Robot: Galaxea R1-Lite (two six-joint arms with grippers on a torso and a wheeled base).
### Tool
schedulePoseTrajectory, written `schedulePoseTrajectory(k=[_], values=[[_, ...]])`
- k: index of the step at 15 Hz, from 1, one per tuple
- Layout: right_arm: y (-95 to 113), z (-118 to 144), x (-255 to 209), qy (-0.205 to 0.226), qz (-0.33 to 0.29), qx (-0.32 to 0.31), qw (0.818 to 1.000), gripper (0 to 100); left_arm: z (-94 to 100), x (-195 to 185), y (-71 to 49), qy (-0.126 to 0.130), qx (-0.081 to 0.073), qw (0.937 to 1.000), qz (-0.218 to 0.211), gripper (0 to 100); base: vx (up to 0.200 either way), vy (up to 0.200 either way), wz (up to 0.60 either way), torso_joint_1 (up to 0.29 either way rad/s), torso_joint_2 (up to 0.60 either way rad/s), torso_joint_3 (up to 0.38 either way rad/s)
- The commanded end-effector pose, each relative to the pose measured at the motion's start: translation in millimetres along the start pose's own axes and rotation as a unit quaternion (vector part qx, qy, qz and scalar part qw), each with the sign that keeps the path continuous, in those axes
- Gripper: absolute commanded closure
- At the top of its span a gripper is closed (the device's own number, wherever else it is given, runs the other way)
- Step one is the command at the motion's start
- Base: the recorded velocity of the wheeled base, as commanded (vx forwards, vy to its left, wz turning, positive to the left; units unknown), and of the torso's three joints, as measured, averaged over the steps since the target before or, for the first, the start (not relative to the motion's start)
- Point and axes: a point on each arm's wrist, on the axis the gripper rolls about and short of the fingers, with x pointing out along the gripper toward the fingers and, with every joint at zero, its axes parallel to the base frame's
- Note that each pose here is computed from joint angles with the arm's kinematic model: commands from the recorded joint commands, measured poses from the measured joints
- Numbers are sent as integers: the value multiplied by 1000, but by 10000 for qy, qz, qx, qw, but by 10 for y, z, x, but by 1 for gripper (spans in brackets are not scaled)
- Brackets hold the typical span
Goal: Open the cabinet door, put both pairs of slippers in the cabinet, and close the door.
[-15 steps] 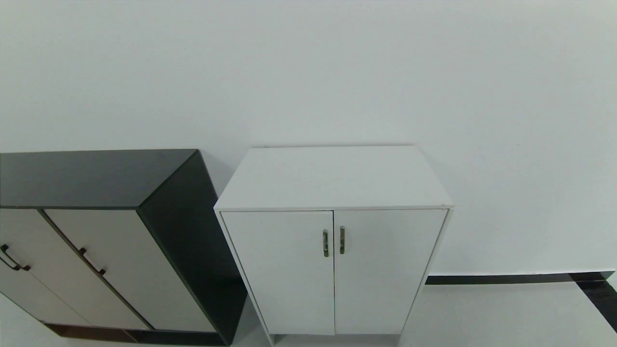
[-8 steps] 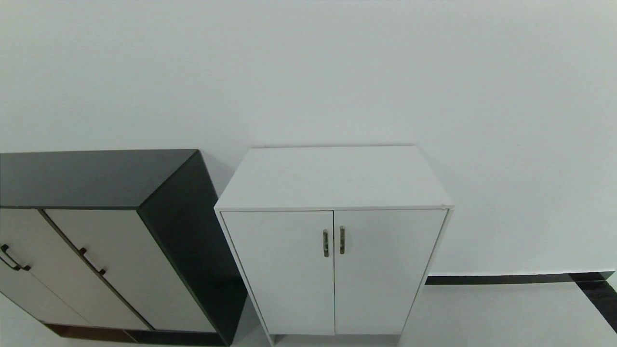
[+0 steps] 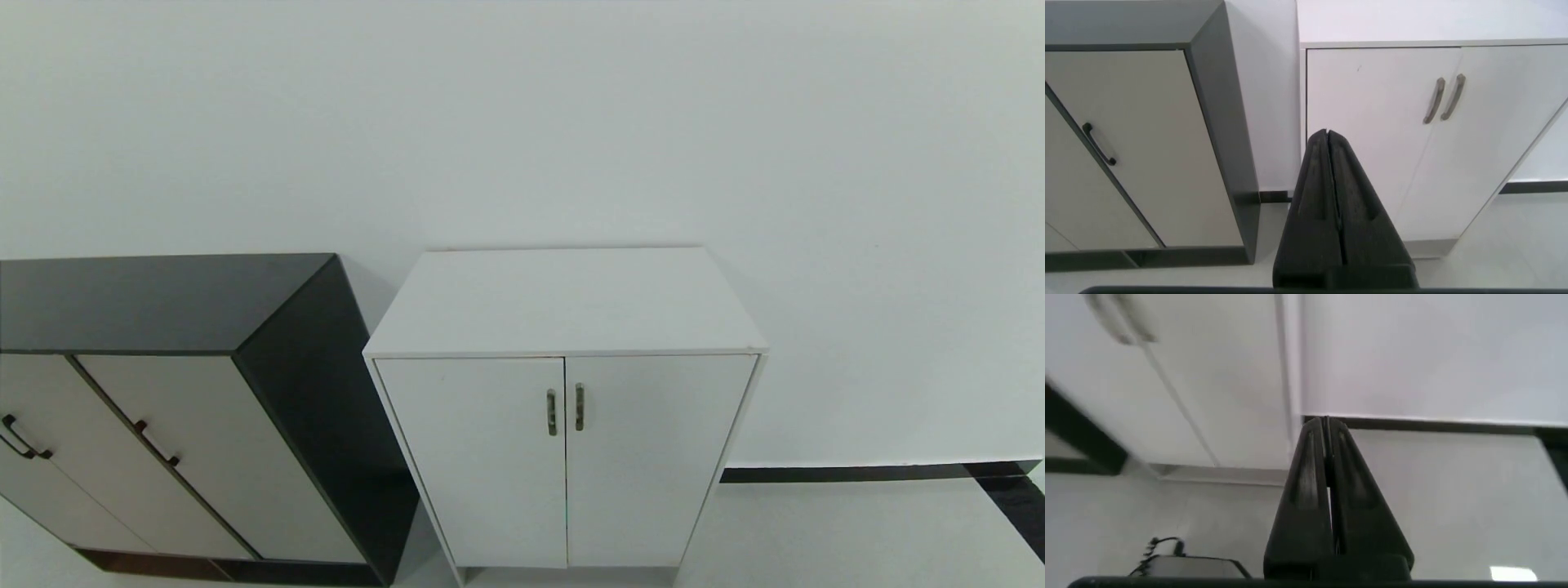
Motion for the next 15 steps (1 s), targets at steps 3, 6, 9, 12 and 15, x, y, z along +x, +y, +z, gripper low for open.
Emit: schedulePoseTrajectory(k=[3,6,9,12,15], values=[[0,-25,-68,-460,23,-3,9989,100,0,0,0,-1,-1,10000,4,100,0,0,0,0,0,0],[1,-41,-106,-719,0,12,9974,100,0,0,-1,-1,-1,10000,-4,100,0,0,0,0,0,0],[-1,-41,-106,-718,-52,31,9974,100,0,0,0,-1,-1,10000,4,100,0,0,0,0,0,0],[-4,-41,-106,-717,-97,42,9974,100,0,0,-1,-1,7,10000,-4,100,0,0,0,0,0,0],[-5,-30,-82,-548,-112,106,9984,100,0,0,-1,-1,7,10000,-4,100,0,0,0,0,0,0]])
